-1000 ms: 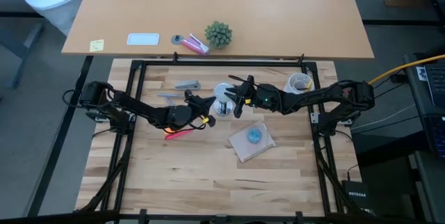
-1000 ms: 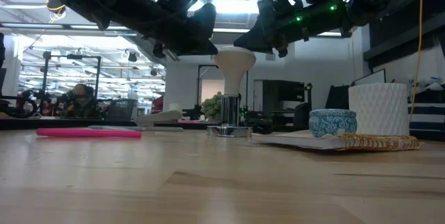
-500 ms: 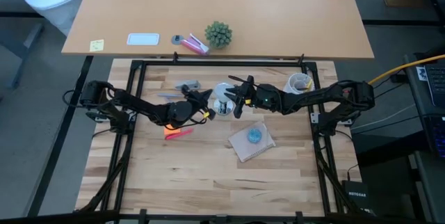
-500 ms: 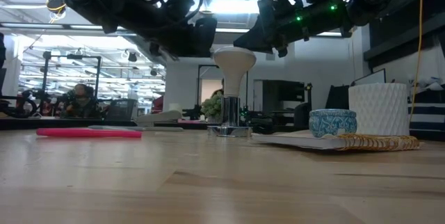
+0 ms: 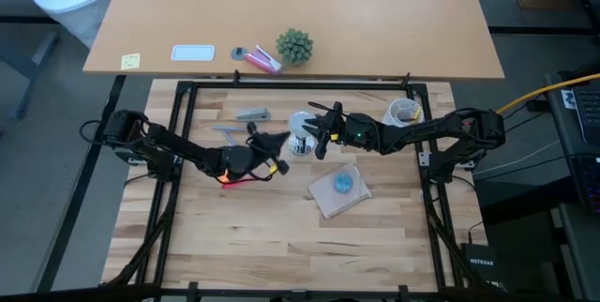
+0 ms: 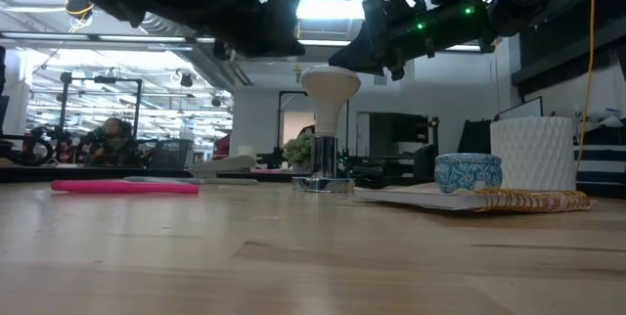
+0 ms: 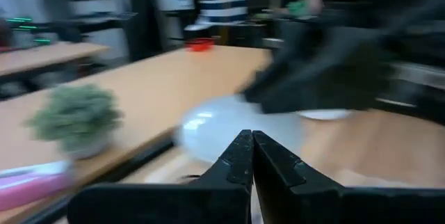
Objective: Screw lightbulb
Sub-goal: Insert the lightbulb into the lamp
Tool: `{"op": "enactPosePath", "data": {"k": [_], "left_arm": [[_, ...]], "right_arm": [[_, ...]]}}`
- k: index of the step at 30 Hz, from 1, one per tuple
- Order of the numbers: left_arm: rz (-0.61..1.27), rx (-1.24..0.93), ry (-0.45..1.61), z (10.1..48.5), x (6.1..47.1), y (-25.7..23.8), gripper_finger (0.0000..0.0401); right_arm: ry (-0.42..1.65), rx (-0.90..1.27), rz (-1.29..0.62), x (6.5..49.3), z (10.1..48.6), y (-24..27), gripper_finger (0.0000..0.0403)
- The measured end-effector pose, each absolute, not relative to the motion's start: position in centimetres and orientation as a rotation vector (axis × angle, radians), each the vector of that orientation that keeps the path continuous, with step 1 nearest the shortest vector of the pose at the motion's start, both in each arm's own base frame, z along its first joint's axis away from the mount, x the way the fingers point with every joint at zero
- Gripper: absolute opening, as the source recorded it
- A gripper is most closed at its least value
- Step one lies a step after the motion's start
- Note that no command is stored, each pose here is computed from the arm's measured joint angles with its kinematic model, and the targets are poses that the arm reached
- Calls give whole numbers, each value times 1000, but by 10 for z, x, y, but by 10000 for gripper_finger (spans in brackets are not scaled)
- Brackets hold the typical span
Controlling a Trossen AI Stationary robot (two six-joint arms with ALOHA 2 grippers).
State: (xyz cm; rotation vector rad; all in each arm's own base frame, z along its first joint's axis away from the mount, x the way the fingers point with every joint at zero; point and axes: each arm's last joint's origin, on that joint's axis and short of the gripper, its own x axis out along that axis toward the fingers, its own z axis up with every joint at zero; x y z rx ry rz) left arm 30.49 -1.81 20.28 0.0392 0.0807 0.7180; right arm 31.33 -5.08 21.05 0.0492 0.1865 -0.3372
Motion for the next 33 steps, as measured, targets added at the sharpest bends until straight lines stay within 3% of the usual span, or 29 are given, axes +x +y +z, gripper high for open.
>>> {"op": "enactPosePath", "data": {"k": [8, 33], "left_arm": [[439, 7, 91, 198, 312, -21, 1], [645, -10, 137, 180, 316, 8, 1]], "right_arm": [[186, 49, -338, 313, 211, -51, 90], [192, 49, -341, 313, 210, -51, 90]]}}
